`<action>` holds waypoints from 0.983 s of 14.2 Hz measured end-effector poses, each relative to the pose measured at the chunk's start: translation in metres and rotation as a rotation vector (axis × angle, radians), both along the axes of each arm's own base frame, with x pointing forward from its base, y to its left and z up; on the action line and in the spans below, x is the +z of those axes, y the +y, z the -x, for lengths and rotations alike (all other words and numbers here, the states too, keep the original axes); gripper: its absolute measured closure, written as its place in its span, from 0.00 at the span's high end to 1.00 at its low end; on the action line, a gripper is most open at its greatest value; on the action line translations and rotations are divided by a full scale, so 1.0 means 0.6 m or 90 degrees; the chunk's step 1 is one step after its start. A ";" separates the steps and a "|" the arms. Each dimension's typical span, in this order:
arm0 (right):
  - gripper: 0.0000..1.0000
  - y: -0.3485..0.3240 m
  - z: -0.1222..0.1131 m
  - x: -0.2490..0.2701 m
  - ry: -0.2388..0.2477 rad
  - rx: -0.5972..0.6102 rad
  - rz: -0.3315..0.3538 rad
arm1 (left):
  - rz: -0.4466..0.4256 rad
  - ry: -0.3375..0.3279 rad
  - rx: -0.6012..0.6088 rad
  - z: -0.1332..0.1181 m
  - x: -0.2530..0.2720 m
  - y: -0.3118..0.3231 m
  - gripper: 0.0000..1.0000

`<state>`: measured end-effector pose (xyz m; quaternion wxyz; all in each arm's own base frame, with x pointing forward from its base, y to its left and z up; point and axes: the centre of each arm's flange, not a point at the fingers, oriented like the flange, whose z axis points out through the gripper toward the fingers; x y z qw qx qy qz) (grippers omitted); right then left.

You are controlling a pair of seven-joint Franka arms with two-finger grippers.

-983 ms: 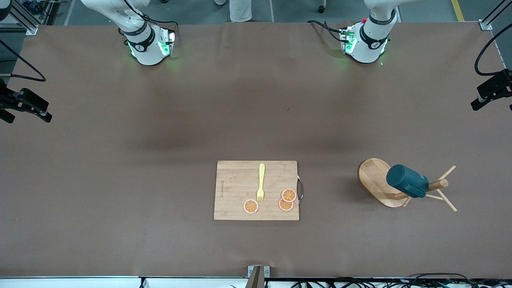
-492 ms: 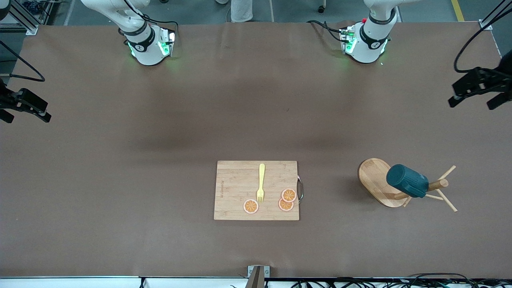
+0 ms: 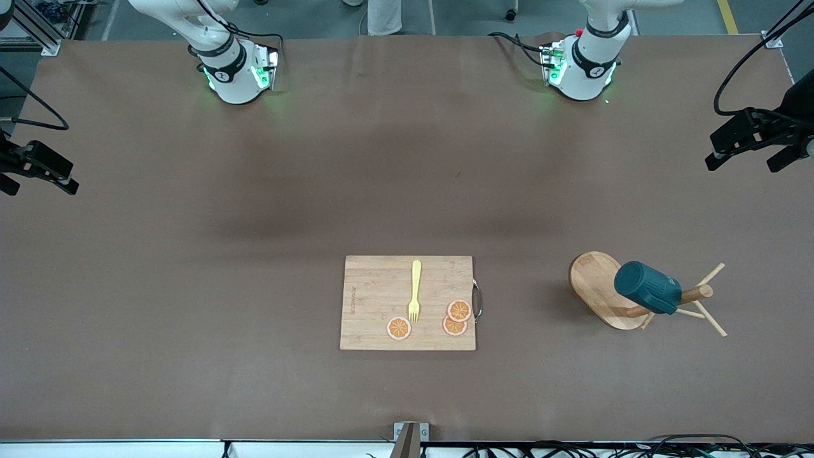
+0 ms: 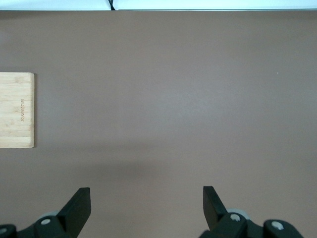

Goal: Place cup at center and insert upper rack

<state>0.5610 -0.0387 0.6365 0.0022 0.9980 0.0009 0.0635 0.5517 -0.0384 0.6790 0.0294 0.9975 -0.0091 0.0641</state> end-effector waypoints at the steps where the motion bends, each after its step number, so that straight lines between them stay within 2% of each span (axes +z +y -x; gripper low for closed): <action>1: 1.00 0.000 0.000 0.000 0.000 0.000 0.000 | 0.000 -0.001 0.002 0.000 0.001 0.002 1.00; 14: 1.00 0.003 0.000 0.000 0.000 0.002 0.000 | 0.000 0.001 0.004 -0.002 -0.003 0.006 1.00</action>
